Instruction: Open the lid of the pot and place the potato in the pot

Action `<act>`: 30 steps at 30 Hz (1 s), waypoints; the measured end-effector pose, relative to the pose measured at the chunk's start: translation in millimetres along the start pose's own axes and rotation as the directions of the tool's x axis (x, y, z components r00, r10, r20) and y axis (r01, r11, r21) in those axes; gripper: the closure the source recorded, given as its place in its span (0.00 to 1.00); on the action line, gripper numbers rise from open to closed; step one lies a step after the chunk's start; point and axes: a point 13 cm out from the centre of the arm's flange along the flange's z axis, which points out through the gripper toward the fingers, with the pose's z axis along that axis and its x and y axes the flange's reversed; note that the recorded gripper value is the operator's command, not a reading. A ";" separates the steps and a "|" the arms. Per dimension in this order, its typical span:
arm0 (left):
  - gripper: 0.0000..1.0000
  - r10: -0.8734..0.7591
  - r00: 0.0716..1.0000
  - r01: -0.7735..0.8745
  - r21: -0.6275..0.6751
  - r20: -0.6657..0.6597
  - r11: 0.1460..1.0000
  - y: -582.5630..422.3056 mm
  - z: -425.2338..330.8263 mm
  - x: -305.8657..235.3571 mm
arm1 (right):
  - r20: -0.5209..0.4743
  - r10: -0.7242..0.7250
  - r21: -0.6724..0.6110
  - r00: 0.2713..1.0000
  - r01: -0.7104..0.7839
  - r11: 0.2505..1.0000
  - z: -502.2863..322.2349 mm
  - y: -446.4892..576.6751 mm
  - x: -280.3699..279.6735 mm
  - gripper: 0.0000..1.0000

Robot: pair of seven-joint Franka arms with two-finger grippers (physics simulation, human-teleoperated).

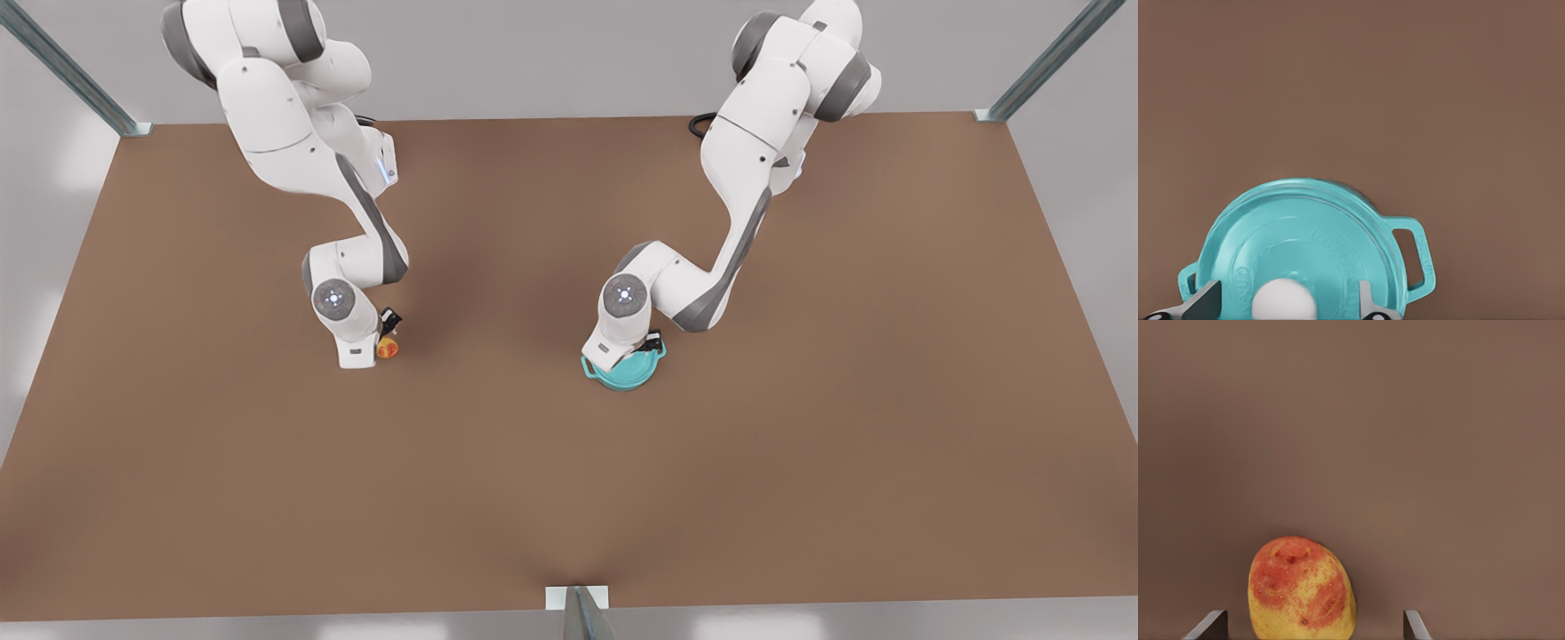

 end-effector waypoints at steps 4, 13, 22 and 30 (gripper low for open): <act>0.60 -0.014 1.000 0.014 0.002 0.008 1.000 0.1 -1.7 -2.1 | 0.000 -0.014 0.001 1.000 0.014 1.000 4.7 0.4 -0.5 0.15; 0.72 -0.087 0.994 0.085 0.019 0.066 0.996 14.5 -30.8 -38.5 | 0.025 -0.045 0.014 0.999 0.045 0.999 -8.4 2.0 -9.3 0.15; 0.66 -0.262 0.965 0.262 0.021 0.026 0.965 222.6 33.0 -164.3 | 0.021 -0.062 0.011 0.998 0.061 0.998 -6.2 3.4 -9.4 0.27; 0.00 -0.124 0.975 0.103 0.119 0.184 0.987 215.4 -129.6 -203.3 | 0.014 -0.070 0.007 0.997 0.069 0.998 -0.4 3.9 -9.0 0.37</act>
